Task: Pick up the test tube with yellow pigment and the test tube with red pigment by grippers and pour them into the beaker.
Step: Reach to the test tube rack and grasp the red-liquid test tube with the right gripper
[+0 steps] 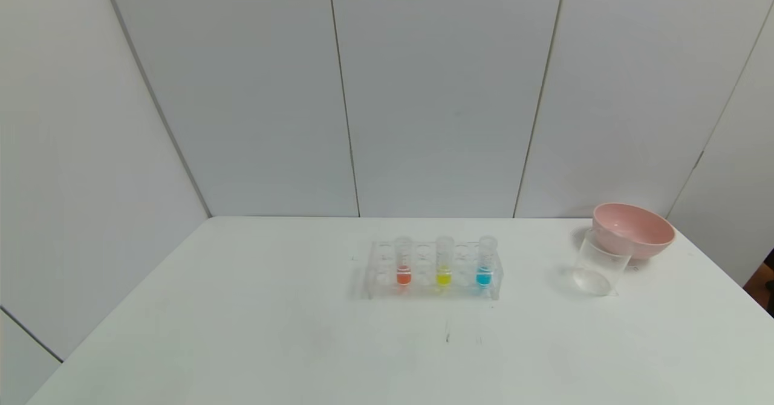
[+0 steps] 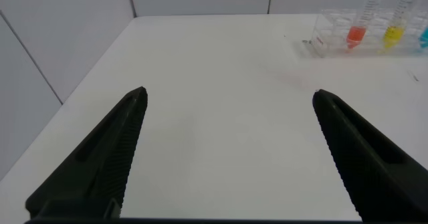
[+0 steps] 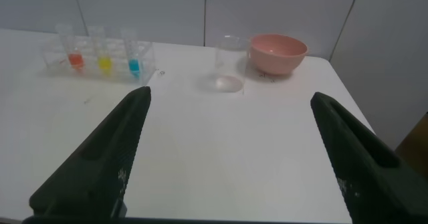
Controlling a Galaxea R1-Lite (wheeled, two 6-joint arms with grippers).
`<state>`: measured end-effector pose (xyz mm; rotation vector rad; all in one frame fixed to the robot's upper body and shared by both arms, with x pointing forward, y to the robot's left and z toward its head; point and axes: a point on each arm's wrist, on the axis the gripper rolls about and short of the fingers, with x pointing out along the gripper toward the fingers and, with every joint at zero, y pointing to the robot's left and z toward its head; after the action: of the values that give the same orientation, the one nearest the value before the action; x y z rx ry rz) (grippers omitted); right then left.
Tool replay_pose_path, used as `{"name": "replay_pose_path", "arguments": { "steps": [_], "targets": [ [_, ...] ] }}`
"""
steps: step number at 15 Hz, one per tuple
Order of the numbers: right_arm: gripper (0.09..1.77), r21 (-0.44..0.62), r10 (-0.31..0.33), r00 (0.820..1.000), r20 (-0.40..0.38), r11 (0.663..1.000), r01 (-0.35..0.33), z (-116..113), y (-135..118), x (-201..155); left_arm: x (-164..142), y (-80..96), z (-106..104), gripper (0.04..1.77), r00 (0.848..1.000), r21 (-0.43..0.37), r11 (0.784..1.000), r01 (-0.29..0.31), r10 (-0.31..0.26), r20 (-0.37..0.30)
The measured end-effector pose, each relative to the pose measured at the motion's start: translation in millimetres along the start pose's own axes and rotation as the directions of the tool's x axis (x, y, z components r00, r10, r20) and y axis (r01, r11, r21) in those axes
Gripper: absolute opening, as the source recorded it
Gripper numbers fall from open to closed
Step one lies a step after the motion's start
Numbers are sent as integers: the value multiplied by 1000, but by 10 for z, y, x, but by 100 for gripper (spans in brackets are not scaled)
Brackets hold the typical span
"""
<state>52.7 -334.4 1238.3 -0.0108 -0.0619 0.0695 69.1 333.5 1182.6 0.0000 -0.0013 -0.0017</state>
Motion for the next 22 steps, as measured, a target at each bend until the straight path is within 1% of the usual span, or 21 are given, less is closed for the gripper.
{"name": "replay_pose_path", "arguments": {
  "steps": [3, 5, 7, 8, 10, 12, 13, 15, 17, 20, 22],
  "targets": [
    [171, 42, 27, 1000, 7, 999, -27, 574, -5, 71, 0, 0, 0, 176, 1000, 0, 1000, 0, 0, 0],
    [171, 87, 44, 999, -12, 995, -43, 990, -25, 283, 0, 0, 0, 176, 1000, 0, 1000, 0, 0, 0],
    [171, 130, 70, 997, -31, 989, -65, 1336, -46, 605, 0, 0, 0, 176, 1000, 0, 1000, 0, 0, 0],
    [171, 147, 85, 995, -43, 986, -77, 1460, -50, 784, 0, 0, 0, 176, 1000, 0, 1000, 0, 0, 0],
    [171, 168, 97, 993, -63, 982, -85, 1616, -25, 1171, 0, 0, 0, 176, 1000, 0, 1000, 0, 0, 0],
    [171, 186, 74, 994, -86, 981, -57, 1635, 87, 1499, 0, 0, 0, 176, 1000, 0, 1000, 0, 0, 0],
    [171, 201, 66, 993, -102, 979, -44, 1608, 188, 1631, 0, 0, 0, 176, 1000, 0, 1000, 0, 0, 0],
    [171, 226, 74, 989, -127, 973, -44, 1506, 436, 1781, 0, 0, 0, 176, 1000, 0, 1000, 0, 0, 0],
    [171, 237, 108, 985, -134, 969, -74, 1355, 741, 1839, 0, 0, 0, 176, 1000, 0, 1000, 0, 0, 0],
    [171, 231, 116, 984, -132, 969, -84, 1055, 1216, 1889, 0, 0, 0, 176, 1000, 0, 1000, 0, 0, 0],
    [171, 217, 134, 981, -138, 971, -102, 834, 1526, 1893, 0, 0, 0, 176, 1000, 0, 1000, 0, 0, 0]
  ]
}}
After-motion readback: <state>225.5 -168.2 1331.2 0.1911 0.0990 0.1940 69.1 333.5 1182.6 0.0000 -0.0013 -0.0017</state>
